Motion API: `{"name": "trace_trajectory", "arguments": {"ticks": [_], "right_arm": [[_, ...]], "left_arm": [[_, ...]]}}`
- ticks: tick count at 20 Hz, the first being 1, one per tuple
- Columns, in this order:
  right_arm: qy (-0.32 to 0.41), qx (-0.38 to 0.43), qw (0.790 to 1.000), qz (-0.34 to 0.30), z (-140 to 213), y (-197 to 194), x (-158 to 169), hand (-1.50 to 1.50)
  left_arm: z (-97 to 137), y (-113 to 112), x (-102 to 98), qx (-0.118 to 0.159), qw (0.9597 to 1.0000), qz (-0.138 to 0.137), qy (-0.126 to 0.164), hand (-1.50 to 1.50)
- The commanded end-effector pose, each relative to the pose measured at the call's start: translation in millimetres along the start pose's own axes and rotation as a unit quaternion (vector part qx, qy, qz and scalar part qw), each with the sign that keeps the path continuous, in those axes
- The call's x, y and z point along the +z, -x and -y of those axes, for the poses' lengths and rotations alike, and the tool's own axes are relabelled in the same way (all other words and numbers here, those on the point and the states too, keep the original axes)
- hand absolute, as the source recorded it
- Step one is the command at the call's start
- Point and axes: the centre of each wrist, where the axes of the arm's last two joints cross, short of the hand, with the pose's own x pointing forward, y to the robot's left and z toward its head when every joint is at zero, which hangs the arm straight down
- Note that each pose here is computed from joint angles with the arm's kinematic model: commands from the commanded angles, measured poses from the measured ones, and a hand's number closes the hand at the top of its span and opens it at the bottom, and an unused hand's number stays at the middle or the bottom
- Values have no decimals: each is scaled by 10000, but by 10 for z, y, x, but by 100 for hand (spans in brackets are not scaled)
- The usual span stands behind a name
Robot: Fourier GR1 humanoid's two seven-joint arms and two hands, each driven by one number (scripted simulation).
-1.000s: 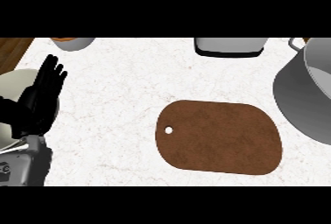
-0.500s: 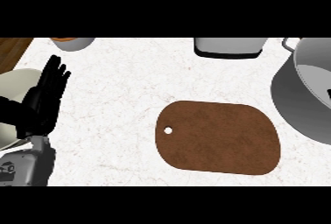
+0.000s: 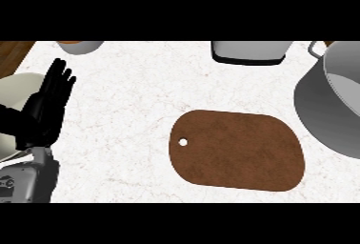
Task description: Pick the tomato from the cutting board and place it in the pot
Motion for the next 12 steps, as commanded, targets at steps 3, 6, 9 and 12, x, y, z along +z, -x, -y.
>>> {"name": "trace_trajectory", "arguments": {"ticks": [3, 6, 9, 12], "right_arm": [[378, -2099, 9762, 382, -330, -59, -145, -150], [683, -2568, 9636, 302, -183, 181, 62, -150], [767, -3041, 9489, 356, 136, 155, -6, -150], [836, -3072, 9473, 338, 450, 353, 240, -150]], "left_arm": [[-17, 8, -6, -6, 10000, -34, 21, 0], [23, -17, -7, -25, 10000, -15, -52, 0], [-31, -71, -28, 22, 9999, 67, -105, 0], [-32, 40, 34, 40, 10000, -12, -85, 0]]}}
